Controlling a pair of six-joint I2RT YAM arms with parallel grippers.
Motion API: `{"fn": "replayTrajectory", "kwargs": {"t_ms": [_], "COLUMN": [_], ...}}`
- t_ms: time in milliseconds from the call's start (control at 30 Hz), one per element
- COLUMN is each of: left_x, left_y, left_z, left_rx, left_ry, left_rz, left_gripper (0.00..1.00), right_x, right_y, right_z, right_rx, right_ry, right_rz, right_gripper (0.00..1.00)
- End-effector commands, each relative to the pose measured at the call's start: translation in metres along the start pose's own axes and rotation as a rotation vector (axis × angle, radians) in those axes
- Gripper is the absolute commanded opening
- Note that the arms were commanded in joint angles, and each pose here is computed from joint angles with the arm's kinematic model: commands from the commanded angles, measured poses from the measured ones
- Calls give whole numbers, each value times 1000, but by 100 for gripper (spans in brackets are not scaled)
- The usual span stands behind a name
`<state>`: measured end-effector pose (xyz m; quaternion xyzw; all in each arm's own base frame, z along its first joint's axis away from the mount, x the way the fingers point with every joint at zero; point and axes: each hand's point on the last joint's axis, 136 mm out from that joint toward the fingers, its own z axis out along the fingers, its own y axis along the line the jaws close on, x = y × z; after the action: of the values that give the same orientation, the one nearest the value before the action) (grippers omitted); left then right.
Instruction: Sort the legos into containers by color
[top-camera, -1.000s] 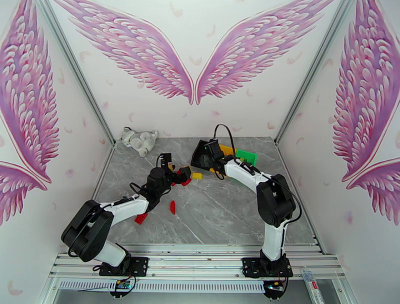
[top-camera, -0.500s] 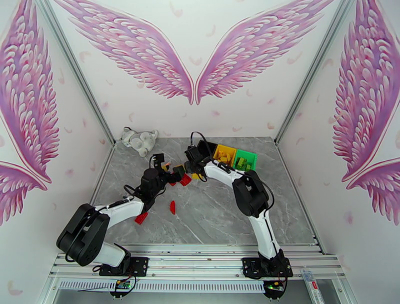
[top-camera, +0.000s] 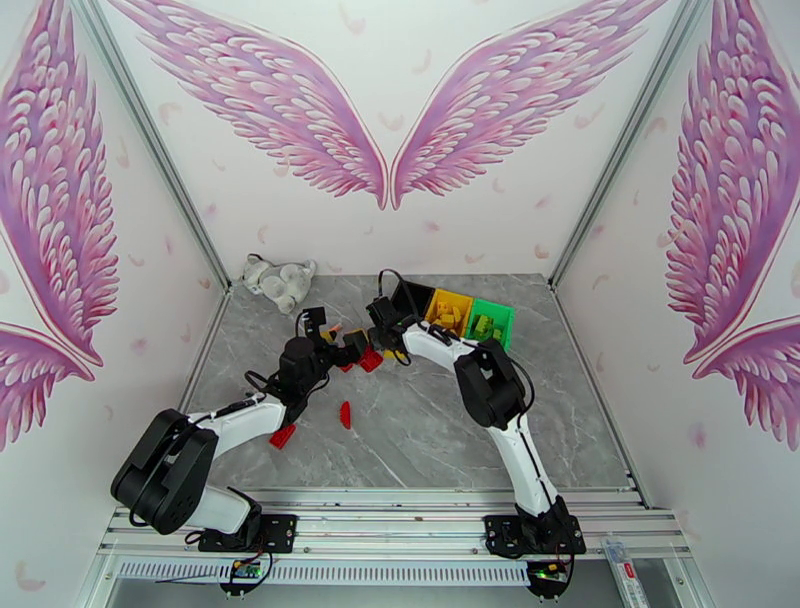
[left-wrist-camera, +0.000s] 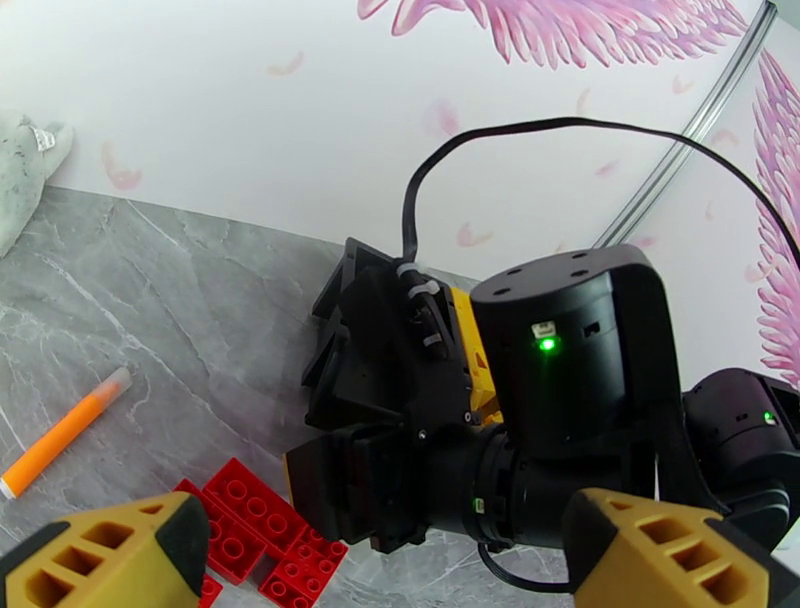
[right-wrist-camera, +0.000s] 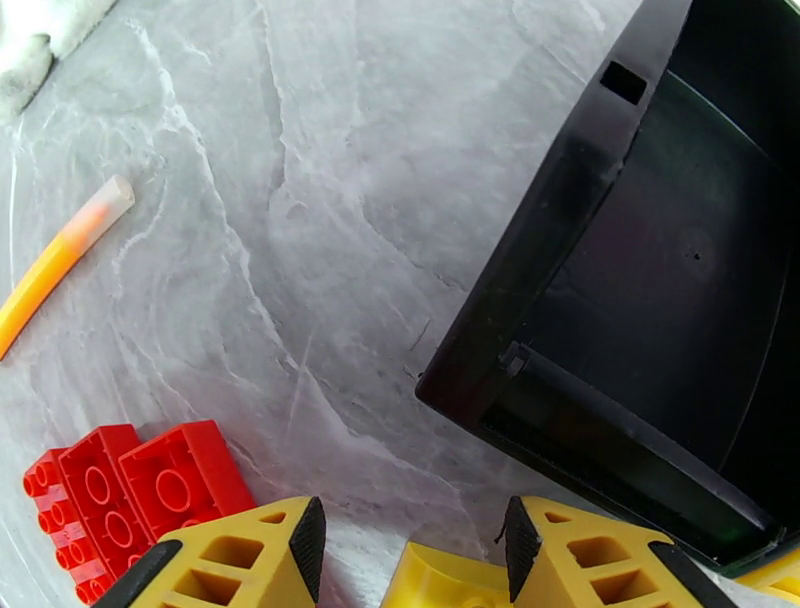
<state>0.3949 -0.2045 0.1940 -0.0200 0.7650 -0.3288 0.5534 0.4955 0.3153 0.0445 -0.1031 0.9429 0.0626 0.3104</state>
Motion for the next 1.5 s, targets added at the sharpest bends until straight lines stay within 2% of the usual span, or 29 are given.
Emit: {"fn": "replayTrajectory", "kwargs": {"t_ms": [0, 233, 500, 767, 1033, 1233, 1467], "left_x": [-7, -6, -6, -4, -2, -1, -1], "left_y": [-4, -3, -4, -5, -6, -4, -5], "left_z": [-5, -4, -3, -1, 2, 3, 3], "left_rx": [19, 18, 24, 29, 39, 31, 34], "left_ry": [-23, -20, -16, -9, -2, 0, 1], "left_rz": [0, -1, -5, -12, -17, -14, -17], "left_gripper": [99, 99, 99, 99, 99, 99, 99], "right_x": [12, 29, 57, 92, 92, 111, 139], "right_y": [-6, -9, -4, -6, -37, -29, -7], "right_z": [3, -15, -47, -60, -64, -62, -83], "right_rx": [-8, -49, -168, -204, -42, -87, -162], "right_ry": [26, 21, 19, 76, 46, 85, 83], "right_rz": [27, 66, 134, 98, 5, -6, -25], "right_gripper": [54, 54, 55, 69, 83, 83, 84]}}
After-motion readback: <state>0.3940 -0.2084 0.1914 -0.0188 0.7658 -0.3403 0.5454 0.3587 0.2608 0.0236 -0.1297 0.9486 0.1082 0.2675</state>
